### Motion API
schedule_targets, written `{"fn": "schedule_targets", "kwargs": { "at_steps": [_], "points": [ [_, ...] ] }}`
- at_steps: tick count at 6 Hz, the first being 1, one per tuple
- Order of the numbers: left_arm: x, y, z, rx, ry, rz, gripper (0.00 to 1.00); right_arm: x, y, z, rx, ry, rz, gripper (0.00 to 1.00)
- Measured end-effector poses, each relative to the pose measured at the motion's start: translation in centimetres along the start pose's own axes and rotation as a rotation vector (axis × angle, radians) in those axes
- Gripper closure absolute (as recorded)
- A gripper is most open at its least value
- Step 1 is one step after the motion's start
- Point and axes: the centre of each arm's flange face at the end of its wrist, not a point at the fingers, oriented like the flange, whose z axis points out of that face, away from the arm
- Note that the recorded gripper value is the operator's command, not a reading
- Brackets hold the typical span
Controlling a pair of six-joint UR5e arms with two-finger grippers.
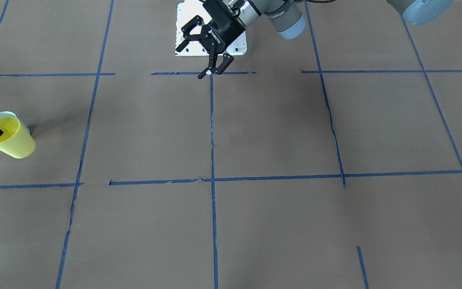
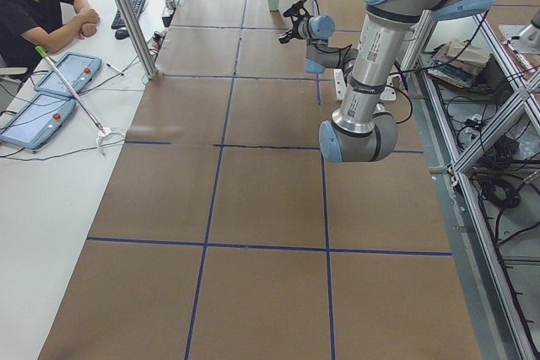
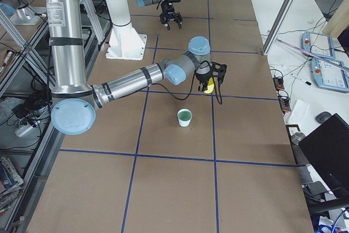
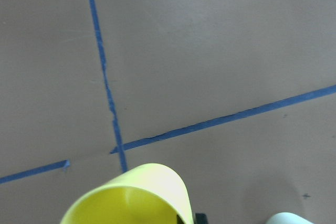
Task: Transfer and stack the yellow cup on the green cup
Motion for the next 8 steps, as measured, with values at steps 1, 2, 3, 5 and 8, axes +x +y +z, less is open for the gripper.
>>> {"fn": "schedule_targets", "kwargs": {
  "at_steps": [1,2,3,5,8],
  "points": [
    [-0.9,-0.4,0.2,-0.014,-0.031,-0.050,0.00,3.9,1.1,-0.2,-0.009,0.037,-0.039,1.00],
    [-2.0,-0.9,0.5,-0.033,-0.073,-0.090,0.00,6.3,2.0,0.1,-0.027,0.063,-0.064,1.00],
    [-3.5,-1.5,0.7,-0.078,-0.131,-0.106,0.00,7.7,2.6,0.4,-0.041,0.079,-0.082,1.00],
    [-10.0,-4.5,-0.1,-0.284,-0.257,-0.139,0.00,8.4,3.1,0.8,-0.055,0.090,-0.102,1.00],
    [-21.1,-8.2,-4.0,-0.524,-0.482,-0.297,0.00,8.7,4.0,1.8,-0.085,0.101,-0.114,1.00]
  ]
}}
